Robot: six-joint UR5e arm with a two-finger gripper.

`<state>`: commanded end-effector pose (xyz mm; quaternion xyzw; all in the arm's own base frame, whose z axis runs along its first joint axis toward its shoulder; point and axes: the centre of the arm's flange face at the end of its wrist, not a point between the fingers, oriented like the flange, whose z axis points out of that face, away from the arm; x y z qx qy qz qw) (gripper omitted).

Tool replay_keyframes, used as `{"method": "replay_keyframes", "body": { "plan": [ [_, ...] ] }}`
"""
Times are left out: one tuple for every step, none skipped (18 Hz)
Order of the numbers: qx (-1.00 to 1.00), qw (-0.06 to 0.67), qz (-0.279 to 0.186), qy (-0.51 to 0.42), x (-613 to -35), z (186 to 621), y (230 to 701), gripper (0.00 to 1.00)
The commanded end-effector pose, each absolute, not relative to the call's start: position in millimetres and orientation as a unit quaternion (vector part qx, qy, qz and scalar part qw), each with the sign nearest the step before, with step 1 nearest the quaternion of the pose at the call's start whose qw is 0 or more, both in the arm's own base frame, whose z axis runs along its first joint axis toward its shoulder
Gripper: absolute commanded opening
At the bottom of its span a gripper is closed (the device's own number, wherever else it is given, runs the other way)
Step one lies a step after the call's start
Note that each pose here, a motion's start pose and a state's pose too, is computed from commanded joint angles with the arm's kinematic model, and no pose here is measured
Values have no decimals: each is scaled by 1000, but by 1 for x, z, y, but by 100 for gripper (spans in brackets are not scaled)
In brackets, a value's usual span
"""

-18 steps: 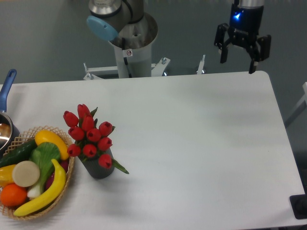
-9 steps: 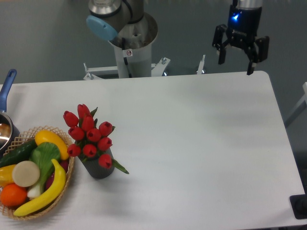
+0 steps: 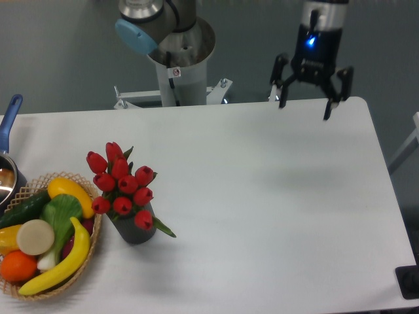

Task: Pick up the flowers from the vase
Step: 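Move the open gripper down toward the red tulip stems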

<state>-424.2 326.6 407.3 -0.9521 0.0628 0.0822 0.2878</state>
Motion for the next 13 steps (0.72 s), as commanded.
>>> {"method": "replay_keyframes", "body": {
  "plan": [
    [-952,289,76,72,-416,400,335,100],
    [-950,293,72,76,-412,396,339,100],
    [-946,308,60,84,-407,391,347,100],
    [-938,332,46,91,-402,390,354,100],
    [-928,359,30,94,-396,388,358,100],
    [-918,384,18,98,-391,386,361,100],
    [-908,406,7,101,-387,384,364,100],
    [-902,420,-1,103,-382,383,365,100],
    [-899,426,-4,105,-381,383,366,100],
    [-896,430,-7,109,-377,383,370,100],
    [-892,436,-15,118,-369,382,378,100],
    [-886,445,-24,128,-361,383,387,100],
    [-881,452,-35,132,-356,381,392,100]
  ]
}}
